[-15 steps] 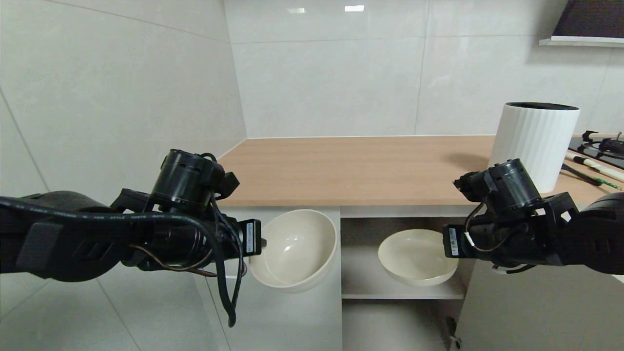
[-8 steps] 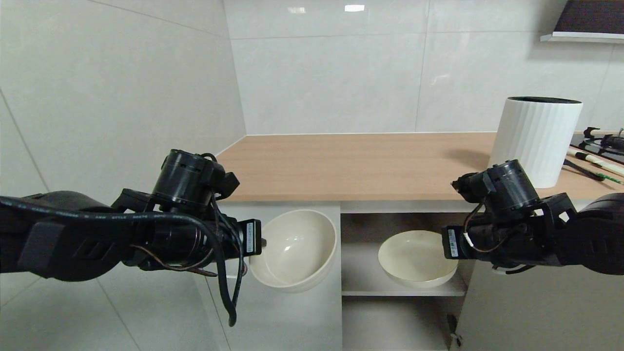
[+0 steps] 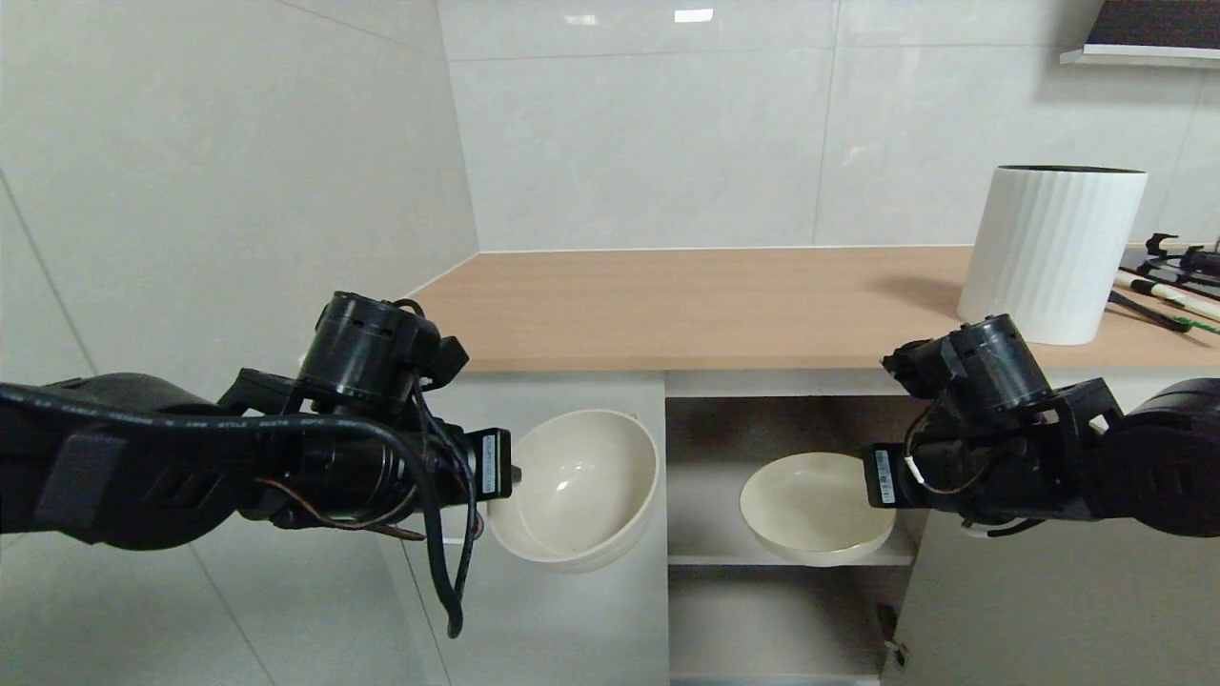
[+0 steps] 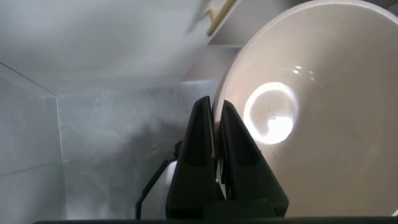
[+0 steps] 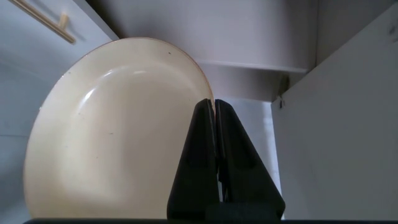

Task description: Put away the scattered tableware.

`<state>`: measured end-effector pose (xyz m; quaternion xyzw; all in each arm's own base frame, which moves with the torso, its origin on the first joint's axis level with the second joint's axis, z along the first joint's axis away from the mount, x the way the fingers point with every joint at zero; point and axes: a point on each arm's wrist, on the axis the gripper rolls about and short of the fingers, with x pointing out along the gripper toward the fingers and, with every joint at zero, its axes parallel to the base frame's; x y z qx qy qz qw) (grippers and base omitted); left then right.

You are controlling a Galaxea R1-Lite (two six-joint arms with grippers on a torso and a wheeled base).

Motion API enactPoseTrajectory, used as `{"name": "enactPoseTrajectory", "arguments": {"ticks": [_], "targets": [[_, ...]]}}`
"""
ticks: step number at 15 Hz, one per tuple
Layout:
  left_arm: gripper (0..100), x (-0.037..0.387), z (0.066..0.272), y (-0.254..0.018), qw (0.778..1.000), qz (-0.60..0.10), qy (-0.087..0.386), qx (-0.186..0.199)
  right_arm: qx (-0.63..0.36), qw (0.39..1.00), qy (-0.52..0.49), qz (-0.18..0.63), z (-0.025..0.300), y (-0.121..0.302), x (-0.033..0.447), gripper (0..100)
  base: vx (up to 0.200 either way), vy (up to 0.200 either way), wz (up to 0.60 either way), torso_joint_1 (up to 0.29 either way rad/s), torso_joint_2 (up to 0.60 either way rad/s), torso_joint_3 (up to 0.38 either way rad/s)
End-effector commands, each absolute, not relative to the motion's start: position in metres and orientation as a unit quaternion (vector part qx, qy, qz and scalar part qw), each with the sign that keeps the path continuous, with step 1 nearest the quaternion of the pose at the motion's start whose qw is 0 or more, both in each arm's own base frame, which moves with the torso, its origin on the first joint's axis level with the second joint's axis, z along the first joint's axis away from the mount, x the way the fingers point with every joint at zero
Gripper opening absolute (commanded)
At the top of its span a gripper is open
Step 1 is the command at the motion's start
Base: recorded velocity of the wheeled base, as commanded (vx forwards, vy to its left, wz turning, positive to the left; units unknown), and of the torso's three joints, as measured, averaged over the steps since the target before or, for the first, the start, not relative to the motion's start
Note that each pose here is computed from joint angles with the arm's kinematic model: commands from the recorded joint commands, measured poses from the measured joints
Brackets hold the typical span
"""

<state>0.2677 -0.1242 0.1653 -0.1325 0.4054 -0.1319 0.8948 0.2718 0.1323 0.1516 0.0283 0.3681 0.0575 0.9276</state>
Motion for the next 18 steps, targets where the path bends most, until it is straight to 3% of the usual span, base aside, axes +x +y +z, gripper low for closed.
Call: {"name": "enactPoseTrajectory", "arguments": {"ticks": [1, 5, 11, 18], "targets": [[0, 0.268, 0.165, -0.124, 0.895, -0.132, 0.406, -0.132, 0.027, 0.927, 0.37, 0.057, 0.15, 0.133, 0.272, 0, 0.0, 0.0, 0.0, -0.139, 0.44, 0.295], [0, 0.268, 0.164, -0.125, 0.894, -0.131, 0.408, -0.132, 0.027, 0.926, 0.371, 0.057, 0.15, 0.133, 0.272, 0, 0.0, 0.0, 0.0, -0.128, 0.44, 0.309], [0, 0.268, 0.163, -0.125, 0.893, -0.131, 0.409, -0.131, 0.029, 0.928, 0.367, 0.059, 0.14, 0.138, 0.282, 0, 0.0, 0.0, 0.0, 0.004, 0.03, 0.012], [0, 0.27, 0.159, -0.127, 0.891, -0.132, 0.415, -0.13, 0.049, 0.935, 0.351, 0.03, 0.062, 0.14, 0.343, 0, 0.0, 0.0, 0.0, -0.033, 0.05, 0.034]]}}
